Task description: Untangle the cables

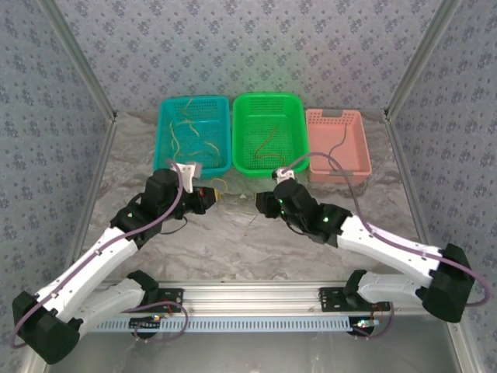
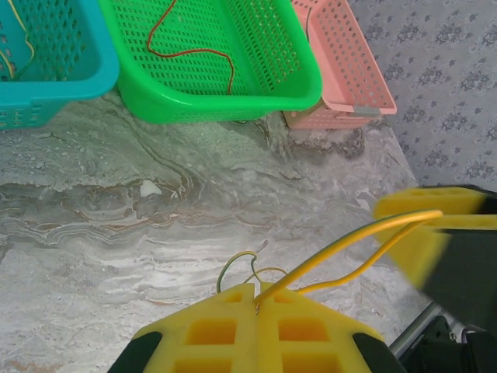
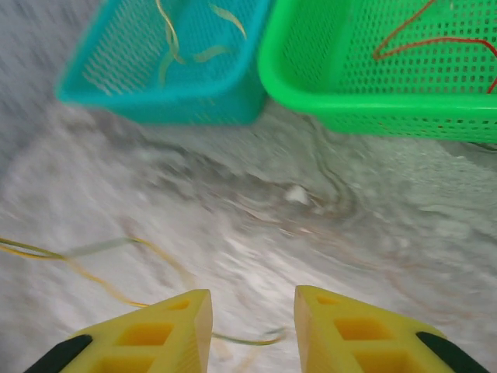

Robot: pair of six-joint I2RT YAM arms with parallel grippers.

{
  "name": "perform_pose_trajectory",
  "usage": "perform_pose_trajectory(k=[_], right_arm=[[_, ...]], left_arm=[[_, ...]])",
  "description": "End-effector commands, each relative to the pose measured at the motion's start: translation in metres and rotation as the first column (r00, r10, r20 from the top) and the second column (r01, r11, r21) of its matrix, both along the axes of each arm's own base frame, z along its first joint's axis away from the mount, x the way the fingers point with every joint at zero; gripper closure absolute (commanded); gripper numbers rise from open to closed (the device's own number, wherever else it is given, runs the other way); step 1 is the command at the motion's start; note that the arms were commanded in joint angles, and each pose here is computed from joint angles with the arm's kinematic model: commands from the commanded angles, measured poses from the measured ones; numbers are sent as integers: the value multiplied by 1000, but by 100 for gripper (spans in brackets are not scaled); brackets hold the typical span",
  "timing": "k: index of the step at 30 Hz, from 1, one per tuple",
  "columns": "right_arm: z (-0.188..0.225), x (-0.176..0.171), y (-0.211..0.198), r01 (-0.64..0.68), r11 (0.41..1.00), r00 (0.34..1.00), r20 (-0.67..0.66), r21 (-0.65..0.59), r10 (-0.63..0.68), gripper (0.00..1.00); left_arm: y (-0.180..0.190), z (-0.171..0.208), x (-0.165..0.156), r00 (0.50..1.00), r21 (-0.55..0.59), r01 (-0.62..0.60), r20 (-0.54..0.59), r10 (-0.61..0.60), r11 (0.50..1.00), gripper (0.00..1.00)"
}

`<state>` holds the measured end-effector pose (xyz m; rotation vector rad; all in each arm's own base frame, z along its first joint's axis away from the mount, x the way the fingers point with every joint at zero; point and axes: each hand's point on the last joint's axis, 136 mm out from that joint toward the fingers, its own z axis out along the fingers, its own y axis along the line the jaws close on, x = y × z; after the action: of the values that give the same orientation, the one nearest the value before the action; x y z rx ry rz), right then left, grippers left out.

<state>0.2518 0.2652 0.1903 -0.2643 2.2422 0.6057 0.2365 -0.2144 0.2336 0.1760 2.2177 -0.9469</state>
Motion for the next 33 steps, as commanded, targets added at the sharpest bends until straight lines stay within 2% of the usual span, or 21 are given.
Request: perform_pose_trajectory(k=[1,7,23,29,33], right_arm=[[-7,-10,19,-321,939,940,77,-125,332,60],[-16,-10,40,-464,881,883,32,-92,468,58],[-23,-9,77,-548,836,836,16,8,548,60],[-37,1,79,-524,851,851,-17,-19,524,78],[-30,12,72,-465,884,884,19,-56,467,97]], left_arm=[[-6,17,-3,998,-15,45,34,-44,999,100],[-9,17,-3,998,-9,57,26,-57,998,100],[-11,15,-2,998,-5,61,20,-61,998,100],[-11,18,-3,998,-7,64,23,-63,998,100],[-10,16,-5,998,3,65,18,-65,998,100]])
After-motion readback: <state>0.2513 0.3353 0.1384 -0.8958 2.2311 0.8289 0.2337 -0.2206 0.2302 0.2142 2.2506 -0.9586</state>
